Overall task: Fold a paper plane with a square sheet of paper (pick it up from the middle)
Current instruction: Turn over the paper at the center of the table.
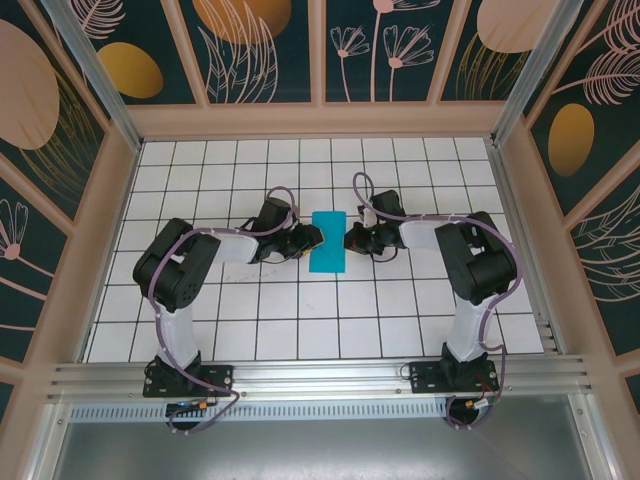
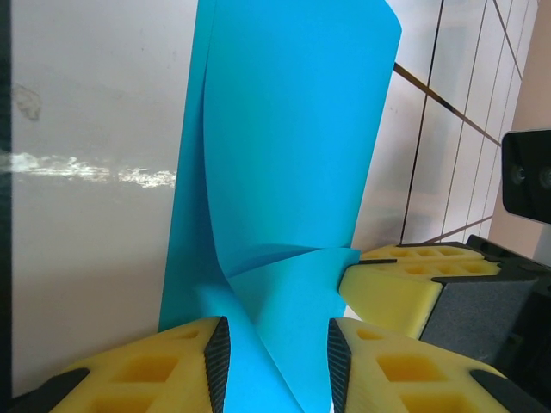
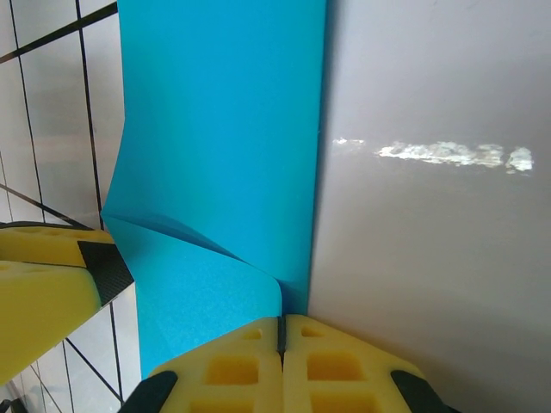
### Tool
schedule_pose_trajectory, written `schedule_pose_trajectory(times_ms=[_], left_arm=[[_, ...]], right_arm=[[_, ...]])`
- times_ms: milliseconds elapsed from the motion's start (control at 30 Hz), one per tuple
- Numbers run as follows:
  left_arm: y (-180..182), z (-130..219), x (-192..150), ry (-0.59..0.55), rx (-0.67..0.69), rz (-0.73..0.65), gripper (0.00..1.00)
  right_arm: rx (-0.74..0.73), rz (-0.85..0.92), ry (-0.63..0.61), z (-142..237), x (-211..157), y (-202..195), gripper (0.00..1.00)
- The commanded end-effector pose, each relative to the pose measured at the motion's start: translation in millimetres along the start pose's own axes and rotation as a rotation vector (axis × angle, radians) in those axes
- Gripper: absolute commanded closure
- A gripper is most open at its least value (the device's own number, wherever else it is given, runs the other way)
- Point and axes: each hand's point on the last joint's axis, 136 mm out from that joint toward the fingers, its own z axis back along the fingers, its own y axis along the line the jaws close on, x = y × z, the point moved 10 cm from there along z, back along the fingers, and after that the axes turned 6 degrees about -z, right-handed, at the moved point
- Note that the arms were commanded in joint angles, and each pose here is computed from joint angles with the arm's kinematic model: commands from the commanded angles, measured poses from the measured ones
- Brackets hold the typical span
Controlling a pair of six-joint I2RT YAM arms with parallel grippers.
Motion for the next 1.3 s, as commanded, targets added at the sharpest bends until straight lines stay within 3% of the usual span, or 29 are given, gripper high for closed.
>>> schedule_pose_trajectory(times_ms=[0,400,667,767,933,1100,1267], left_arm=[[-2,-6,2,0.01,0.012,-0.029,0.61],[-10,-12,8,0.025,-0.032,-0.086,0.72],[-9,-15,10,0.032,-0.014,-0.106,0.86],[-11,-12,12,0.016,0.017,-0.129,0.93],[-26,8,19,-0.037,0.09,-0.215,1.0],[-45,43,26,-0.114,0.249,-0.321,1.0],[-69,92,32,-0.222,0.402,-0.429,1.0]], right_arm=[[-0.016,-0.029,0.012,-5,-3,-13,0.95],[-0.017,-0.036,0.02,-6,-4,-15,0.95],[0.006,-0.03,0.006,2,0,-7,0.92],[0.02,-0.022,-0.039,16,6,5,0.81],[0.032,-0.02,-0.177,55,14,26,0.51],[0.02,0.013,-0.305,84,12,33,0.32],[-0.009,0.033,-0.382,96,4,30,0.22]])
